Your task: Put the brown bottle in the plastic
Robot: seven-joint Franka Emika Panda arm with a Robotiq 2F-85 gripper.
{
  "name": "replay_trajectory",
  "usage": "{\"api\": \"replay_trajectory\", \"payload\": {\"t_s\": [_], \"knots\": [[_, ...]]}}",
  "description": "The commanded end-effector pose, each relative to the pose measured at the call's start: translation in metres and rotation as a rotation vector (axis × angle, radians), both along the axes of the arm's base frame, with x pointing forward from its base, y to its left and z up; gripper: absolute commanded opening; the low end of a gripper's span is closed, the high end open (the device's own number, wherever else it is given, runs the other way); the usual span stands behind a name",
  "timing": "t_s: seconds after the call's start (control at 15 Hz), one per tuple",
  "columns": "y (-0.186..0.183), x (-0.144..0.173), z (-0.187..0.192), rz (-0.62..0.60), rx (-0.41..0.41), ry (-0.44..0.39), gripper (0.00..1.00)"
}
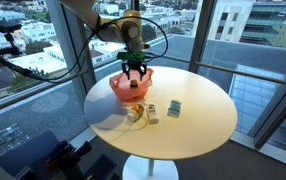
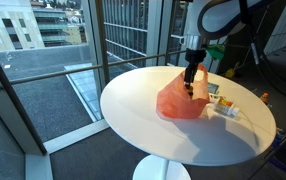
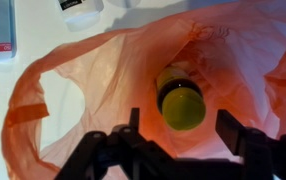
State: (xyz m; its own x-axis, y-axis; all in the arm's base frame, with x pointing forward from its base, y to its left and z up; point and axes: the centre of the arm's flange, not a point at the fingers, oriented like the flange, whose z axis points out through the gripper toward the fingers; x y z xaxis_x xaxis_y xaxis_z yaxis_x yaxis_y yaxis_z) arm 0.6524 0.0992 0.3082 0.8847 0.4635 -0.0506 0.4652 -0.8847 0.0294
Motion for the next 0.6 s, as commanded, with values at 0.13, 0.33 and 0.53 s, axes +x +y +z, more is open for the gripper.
{"api": "replay_trajectory", "payload": {"t_s": [0.13,0.33,0.53], "knots": [[-0.027,-0.018,0.043,-0.041,-0.006,0.013,1.00],[-0.039,-0.028,0.066,-0.061,-0.028,0.029,1.00],[-0.049,-0.041,0.087,-0.080,-0.041,0.064,1.00]]}}
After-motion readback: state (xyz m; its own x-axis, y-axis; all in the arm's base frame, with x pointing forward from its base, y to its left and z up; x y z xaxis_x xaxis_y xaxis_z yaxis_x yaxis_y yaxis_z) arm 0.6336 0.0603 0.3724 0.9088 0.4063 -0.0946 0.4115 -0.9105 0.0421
